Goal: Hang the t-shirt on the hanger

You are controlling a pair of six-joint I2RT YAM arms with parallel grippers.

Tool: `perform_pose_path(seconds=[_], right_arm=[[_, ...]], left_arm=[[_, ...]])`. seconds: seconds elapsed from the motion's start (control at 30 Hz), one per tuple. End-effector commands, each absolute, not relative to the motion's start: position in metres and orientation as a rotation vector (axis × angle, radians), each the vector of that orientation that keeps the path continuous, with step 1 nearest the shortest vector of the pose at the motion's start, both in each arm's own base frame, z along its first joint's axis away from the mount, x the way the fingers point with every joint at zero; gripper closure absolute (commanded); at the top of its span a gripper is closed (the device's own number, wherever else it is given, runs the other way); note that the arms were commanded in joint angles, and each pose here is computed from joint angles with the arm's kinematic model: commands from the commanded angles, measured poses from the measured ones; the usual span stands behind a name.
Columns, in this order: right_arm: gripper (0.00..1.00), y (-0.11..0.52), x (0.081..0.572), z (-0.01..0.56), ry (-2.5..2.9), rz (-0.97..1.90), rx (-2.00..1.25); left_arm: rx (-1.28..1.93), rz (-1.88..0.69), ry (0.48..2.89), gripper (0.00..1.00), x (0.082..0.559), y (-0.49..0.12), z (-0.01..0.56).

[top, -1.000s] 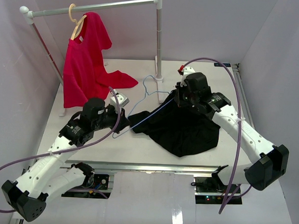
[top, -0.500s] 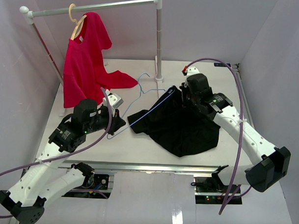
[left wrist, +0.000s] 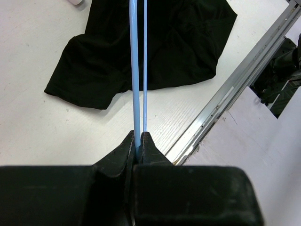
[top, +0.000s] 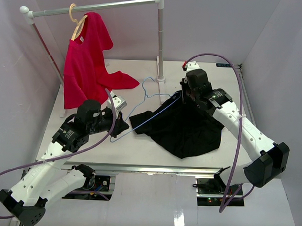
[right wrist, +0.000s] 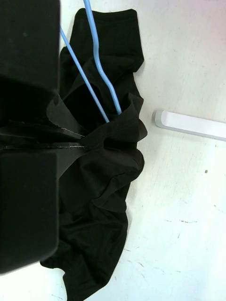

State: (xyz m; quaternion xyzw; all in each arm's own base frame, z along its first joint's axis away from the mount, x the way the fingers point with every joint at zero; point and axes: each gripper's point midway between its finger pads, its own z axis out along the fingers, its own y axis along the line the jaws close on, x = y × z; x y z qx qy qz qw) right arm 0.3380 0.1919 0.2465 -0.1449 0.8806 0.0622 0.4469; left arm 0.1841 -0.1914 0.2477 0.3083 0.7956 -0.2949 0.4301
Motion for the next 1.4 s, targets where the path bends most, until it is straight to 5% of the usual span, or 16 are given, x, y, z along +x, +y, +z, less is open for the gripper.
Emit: perform_pose_path(seconds=[0.0,1.37], right_arm=[[0.92,0.192,0.345,0.266,2.129,0.152,-0.352],[0.92,0.195,0.358,0.260,2.140,0.110,-0.392]], left_arm=[[0.793,-0.763,1.961,1.00,0.184,-0.197,0.253],[0.863,-0.833,1.914,1.00,0.181,-0.210,0.255]])
